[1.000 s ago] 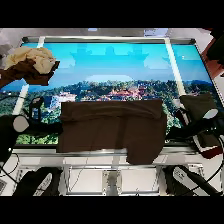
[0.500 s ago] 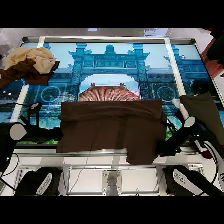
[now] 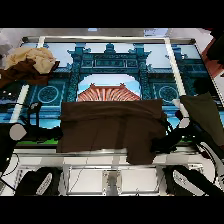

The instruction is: Fold the shirts.

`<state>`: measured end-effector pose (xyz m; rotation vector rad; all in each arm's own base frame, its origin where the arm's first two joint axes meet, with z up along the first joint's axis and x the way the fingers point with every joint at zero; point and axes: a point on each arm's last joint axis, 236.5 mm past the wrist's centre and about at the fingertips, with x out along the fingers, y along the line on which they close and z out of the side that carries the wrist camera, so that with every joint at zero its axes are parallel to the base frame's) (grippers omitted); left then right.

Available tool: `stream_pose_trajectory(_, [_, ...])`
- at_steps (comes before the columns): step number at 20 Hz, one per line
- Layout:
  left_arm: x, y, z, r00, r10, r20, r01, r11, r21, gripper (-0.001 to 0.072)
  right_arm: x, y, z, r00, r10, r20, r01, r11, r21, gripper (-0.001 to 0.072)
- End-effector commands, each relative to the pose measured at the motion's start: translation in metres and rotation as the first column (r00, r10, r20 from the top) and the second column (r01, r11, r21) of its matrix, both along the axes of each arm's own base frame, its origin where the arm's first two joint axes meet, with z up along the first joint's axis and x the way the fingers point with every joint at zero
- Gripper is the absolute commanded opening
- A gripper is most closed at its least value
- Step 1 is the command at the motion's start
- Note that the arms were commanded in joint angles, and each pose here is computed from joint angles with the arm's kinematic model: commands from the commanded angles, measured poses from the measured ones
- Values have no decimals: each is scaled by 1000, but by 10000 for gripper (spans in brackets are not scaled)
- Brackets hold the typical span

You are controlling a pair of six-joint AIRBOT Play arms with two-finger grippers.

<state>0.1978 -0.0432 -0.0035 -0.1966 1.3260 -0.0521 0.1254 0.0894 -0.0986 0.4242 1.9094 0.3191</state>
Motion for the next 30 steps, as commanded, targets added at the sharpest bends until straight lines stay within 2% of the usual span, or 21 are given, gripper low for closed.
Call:
stream_pose_trajectory(1, [-1, 0, 0, 1000, -2, -4, 2, 1000, 1, 574, 0, 2, 1, 1000, -22, -14, 22, 1000, -1, 375])
stream_pose_trajectory(2, [-3, 0, -1, 1000, -3, -11, 3, 1000, 1, 573, -2, 2, 2, 1000, -18, -21, 18, 1000, 1, 333])
stream_pose_trajectory(3, [-5, 0, -1, 1000, -5, -22, 5, 1000, 2, 574, -5, 3, 3, 999, -13, -32, 13, 1000, 5, 201])
stream_pose_trajectory(4, [-8, 0, -2, 999, -6, -33, 7, 1000, 2, 574, -7, 3, 4, 999, -10, -39, 11, 1000, 7, 139])
stream_pose_trajectory(7, [-14, 1, -6, 998, -8, -59, 8, 1000, 5, 573, -13, 4, 7, 998, 0, -64, 1, 1000, 16, 147])
stream_pose_trajectory(8, [-16, 1, -10, 998, -9, -70, 9, 1000, 6, 574, -18, 4, 6, 997, 5, -83, -4, 1000, 17, 214])
stream_pose_trajectory(9, [-19, 1, -13, 997, -9, -78, 9, 1000, 6, 573, -24, 4, 5, 995, 6, -100, -4, 1000, 18, 325])
stream_pose_trajectory(10, [-20, 1, -15, 996, -9, -86, 9, 1000, 6, 574, -29, 4, 2, 994, -2, -113, 4, 1000, 15, 355])
stream_pose_trajectory(13, [-22, 2, -18, 996, -9, -92, 10, 1000, 8, 574, -19, 17, -6, 994, -73, -77, 77, 996, 43, 345])
stream_pose_trajectory(14, [-21, 3, -18, 996, -8, -87, 9, 1000, 12, 574, -14, 21, -7, 995, -86, -53, 89, 994, 63, 295])
stream_pose_trajectory(15, [-20, 4, -18, 996, -8, -84, 9, 1000, 17, 574, -10, 27, -4, 996, -82, -33, 85, 992, 97, 113])
stream_pose_trajectory(16, [-17, 5, -18, 997, -5, -73, 7, 1000, 21, 574, -7, 33, -1, 998, -67, -12, 68, 988, 137, 21])
stream_pose_trajectory(18, [-20, 12, -27, 995, 42, -86, -38, 998, 45, 573, -6, 40, 5, 998, -68, -10, 69, 982, 178, 22])
stream_pose_trajectory(21, [-49, 22, -61, 960, 195, -200, -182, 980, 84, 573, -8, 42, 7, 999, -50, -11, 51, 980, 194, 22])
stream_pose_trajectory(24, [-59, 18, -79, 894, 376, -245, -372, 926, 66, 572, -6, 47, 11, 999, -46, 3, 44, 972, 230, 23])
stream_pose_trajectory(26, [-47, 15, -79, 858, 466, -214, -471, 881, 30, 572, -6, 48, 11, 999, -43, 10, 40, 972, 233, 22])
stream_pose_trajectory(28, [-30, 14, -77, 832, 530, -166, -540, 842, -14, 561, -5, 48, 11, 999, -42, 12, 38, 971, 234, 22])
stream_pose_trajectory(30, [-24, 10, -78, 824, 542, -164, -554, 832, -36, 561, -5, 48, 11, 999, -32, 21, 26, 971, 239, 23])
